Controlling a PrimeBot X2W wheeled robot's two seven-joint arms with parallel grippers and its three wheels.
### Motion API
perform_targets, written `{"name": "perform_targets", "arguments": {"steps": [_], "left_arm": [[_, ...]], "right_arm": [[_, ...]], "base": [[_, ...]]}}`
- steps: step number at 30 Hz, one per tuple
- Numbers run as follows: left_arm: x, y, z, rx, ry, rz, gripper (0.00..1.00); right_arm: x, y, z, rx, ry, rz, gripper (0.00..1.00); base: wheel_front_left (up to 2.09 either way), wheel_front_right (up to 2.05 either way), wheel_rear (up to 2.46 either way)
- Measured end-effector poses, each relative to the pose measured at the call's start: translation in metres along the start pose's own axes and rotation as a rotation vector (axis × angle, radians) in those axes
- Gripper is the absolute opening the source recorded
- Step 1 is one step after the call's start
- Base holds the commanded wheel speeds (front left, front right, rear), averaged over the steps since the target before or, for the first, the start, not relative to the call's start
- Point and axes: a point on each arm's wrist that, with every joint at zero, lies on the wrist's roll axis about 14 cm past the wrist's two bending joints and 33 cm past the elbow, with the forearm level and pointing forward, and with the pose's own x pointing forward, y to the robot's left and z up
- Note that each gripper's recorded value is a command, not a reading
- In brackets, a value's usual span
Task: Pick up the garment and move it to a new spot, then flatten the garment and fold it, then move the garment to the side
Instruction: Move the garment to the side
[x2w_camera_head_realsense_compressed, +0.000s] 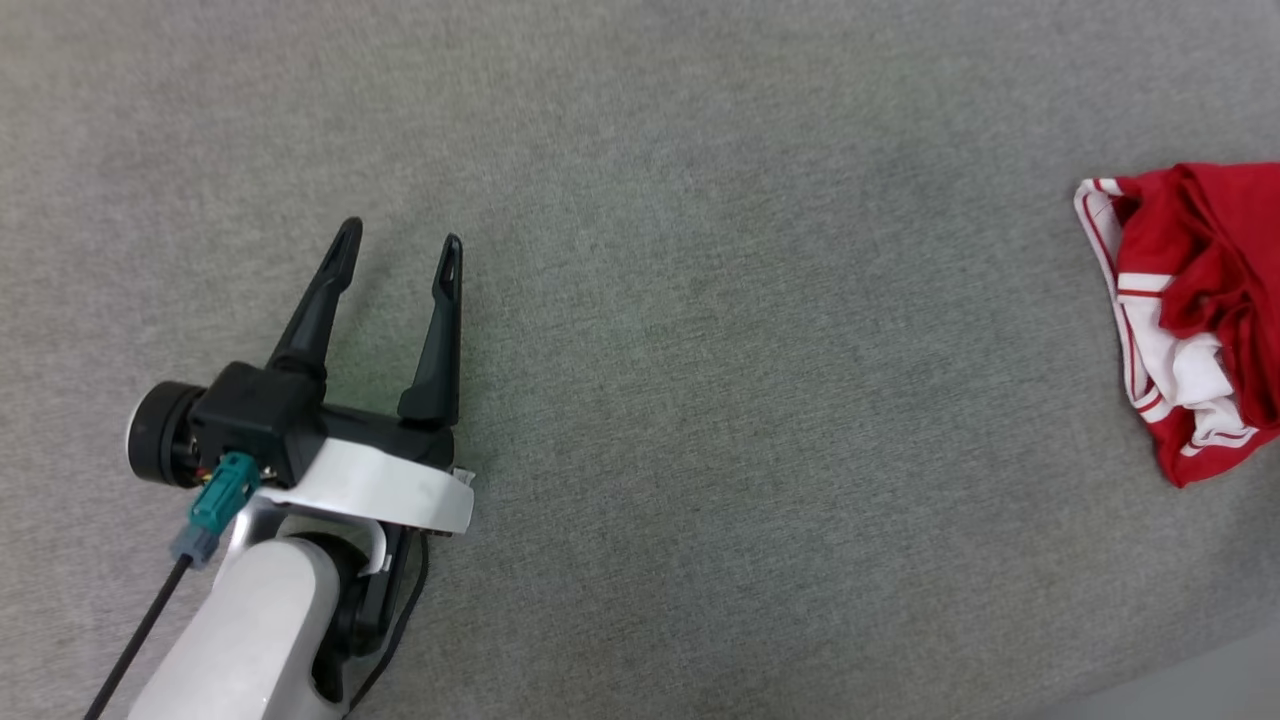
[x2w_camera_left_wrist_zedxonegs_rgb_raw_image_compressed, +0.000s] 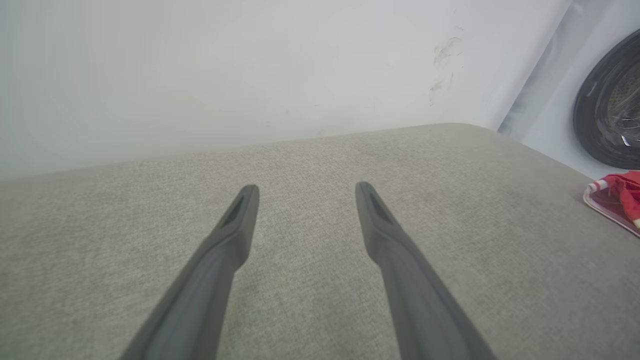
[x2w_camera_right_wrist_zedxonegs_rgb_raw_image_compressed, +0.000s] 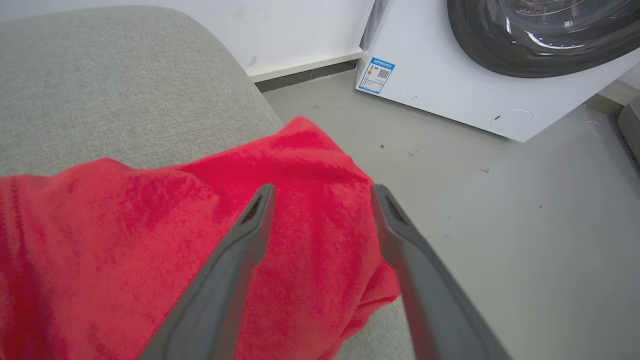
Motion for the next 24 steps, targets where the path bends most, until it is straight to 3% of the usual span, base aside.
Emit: {"name": "perform_targets", "arguments": {"steps": [12, 24], "left_arm": [[-0.047, -0.002, 0.032, 0.007, -0.031, 0.095, 1.00], [-0.110, 0.019, 0.068, 0.052, -0.091, 0.258, 1.00]], "right_arm": [[-0.050, 0.025, 0.048, 0.017, -0.252, 0.132, 1.00], [-0.123, 0.127, 0.078, 0.088, -0.388, 0.461, 1.00]], "base": [[0.00, 0.00, 0.00], [0.00, 0.00, 0.00]]}}
